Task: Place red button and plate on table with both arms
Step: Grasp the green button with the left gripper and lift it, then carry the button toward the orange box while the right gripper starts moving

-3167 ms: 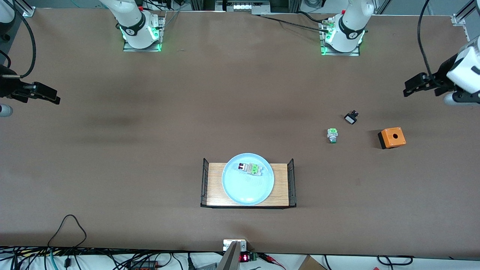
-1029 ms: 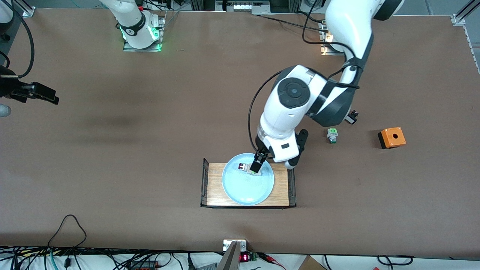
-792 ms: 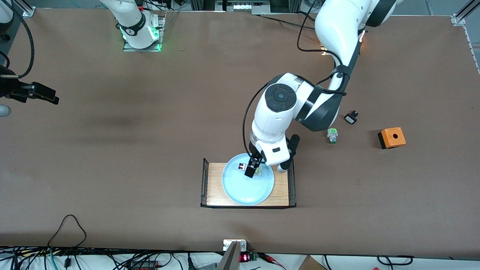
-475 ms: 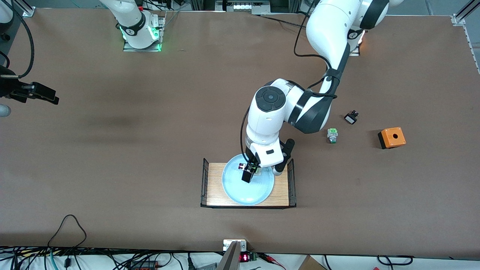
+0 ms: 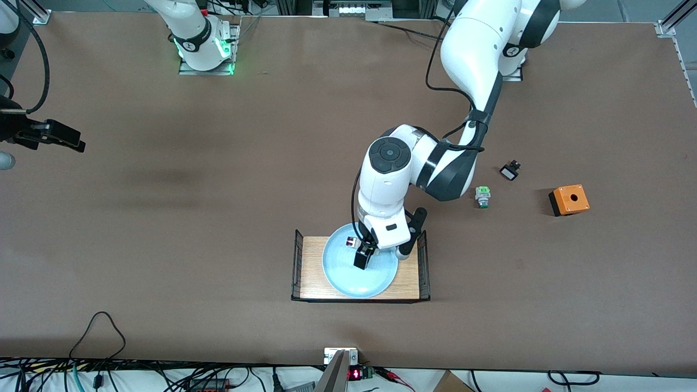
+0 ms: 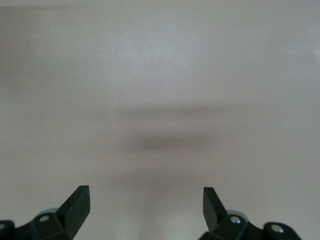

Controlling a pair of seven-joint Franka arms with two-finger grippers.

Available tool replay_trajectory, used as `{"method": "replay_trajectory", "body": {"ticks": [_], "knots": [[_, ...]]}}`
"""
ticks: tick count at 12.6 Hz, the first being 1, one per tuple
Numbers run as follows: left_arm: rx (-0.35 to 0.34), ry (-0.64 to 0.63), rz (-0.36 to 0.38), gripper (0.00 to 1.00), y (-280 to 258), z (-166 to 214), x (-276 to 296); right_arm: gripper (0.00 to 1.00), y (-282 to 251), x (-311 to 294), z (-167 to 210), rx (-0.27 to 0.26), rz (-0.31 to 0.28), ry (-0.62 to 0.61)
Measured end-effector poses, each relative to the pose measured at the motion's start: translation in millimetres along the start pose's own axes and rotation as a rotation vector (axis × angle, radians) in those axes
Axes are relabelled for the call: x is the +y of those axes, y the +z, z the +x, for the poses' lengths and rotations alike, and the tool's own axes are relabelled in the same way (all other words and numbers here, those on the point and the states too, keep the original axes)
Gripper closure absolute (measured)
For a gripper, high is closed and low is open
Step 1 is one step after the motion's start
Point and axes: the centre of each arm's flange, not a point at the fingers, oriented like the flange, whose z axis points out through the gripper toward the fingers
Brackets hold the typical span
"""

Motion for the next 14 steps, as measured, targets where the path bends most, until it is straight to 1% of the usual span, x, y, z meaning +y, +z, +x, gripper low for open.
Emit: {"method": "replay_trajectory", "body": {"ticks": [2, 4, 5, 7, 9, 11, 14], "knots": [[0.002, 0.000, -0.002, 0.33, -0.4, 0.5, 0.5, 0.00, 0.0, 0.3, 0.0, 0.000, 0.000, 0.001], [0.005, 0.001, -0.004, 0.55, -1.2, 0.4, 0.9, 0.00, 0.0, 0.4, 0.0, 0.000, 0.000, 0.001], [0.007, 0.003, -0.006, 0.58, -1.6, -0.3, 1.0, 0.00, 0.0, 0.5, 0.0, 0.000, 0.000, 0.001], [0.014, 0.004, -0.009, 0.58, -2.9, 0.5, 1.7, 0.00, -0.1, 0.5, 0.1, 0.001, 0.000, 0.001], [0.026, -0.002, -0.015, 0.58, -15.8, 7.4, 6.8, 0.00, -0.1, 0.6, 0.1, 0.001, 0.000, 0.001], [0.032, -0.002, -0.022, 0.58, -51.7, 21.2, 15.5, 0.00, -0.1, 0.7, 0.2, 0.002, 0.000, 0.001], [0.029, 0.062, 0.001, 0.58, -111.6, 54.0, 21.1, 0.00, -0.2, 0.8, 0.4, 0.004, 0.000, 0.001]]}}
